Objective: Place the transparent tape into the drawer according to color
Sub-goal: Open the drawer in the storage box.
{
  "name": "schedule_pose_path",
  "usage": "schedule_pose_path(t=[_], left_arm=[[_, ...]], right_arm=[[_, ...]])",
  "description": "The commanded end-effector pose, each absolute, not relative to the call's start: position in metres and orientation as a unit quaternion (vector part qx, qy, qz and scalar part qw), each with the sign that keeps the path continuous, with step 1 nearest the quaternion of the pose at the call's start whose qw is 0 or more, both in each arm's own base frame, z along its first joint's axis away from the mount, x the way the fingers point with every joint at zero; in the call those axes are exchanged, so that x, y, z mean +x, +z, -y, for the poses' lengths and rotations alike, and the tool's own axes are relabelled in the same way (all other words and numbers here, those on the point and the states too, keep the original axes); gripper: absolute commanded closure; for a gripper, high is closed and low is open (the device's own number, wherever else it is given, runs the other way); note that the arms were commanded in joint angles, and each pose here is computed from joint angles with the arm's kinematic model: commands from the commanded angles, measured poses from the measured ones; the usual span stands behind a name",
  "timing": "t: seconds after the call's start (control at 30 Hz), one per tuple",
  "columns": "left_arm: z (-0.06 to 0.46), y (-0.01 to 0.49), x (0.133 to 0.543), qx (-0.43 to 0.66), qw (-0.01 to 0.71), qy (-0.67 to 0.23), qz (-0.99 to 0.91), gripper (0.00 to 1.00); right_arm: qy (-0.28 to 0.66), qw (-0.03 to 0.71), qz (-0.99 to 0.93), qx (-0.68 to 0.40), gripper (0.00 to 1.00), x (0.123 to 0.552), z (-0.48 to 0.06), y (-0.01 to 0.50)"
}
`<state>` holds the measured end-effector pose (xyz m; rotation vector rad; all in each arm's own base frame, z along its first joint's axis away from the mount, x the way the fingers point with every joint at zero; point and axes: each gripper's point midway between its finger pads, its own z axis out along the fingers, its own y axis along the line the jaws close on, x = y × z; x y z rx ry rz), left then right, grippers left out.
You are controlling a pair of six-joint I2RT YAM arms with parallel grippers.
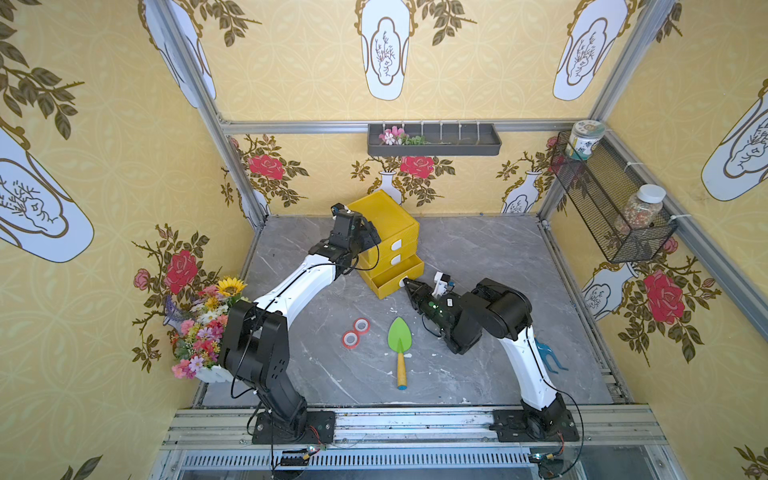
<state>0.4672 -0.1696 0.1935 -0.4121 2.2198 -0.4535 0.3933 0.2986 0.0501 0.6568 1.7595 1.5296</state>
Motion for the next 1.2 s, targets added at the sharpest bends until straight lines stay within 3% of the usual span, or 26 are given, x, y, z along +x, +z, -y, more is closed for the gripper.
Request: schedule_pose_path(t=[0.0,0.37,0.6,0.87,1.03,1.17], left_arm=[[0.142,0.118,0.42,-0.143,0.28,-0.069,-0.947,0.16],[0.143,0.114,0.421,-0.142,0.275,-0.067,-0.948,0.16],[0.144,0.113,0.419,-0.142,0.273,-0.071,-0.949,0.16],[0.147,0.111,0.42,-0.141,0.267,-0.077,-0.95,0.16],[0.147,0.11,0.42,-0.141,0.266,-0.078,-0.95,0.16],[0.148,0.112,0.421,-0.14,0.268,-0.08,-0.95,0.16]], right_arm=[[0.533,0.316,-0.742,0.256,0.57,0.375,-0.292,0.007],[0.515,0.304,-0.764,0.245,0.57,0.346,-0.275,0.004],[0.514,0.284,-0.774,0.236,0.42,0.342,-0.269,0.006],[0.479,0.277,-0.808,0.206,0.41,0.338,-0.269,0.018],[0.397,0.26,-0.864,0.167,0.41,0.332,-0.267,0.022],[0.31,0.305,-0.894,0.113,0.39,0.333,-0.259,0.053]])
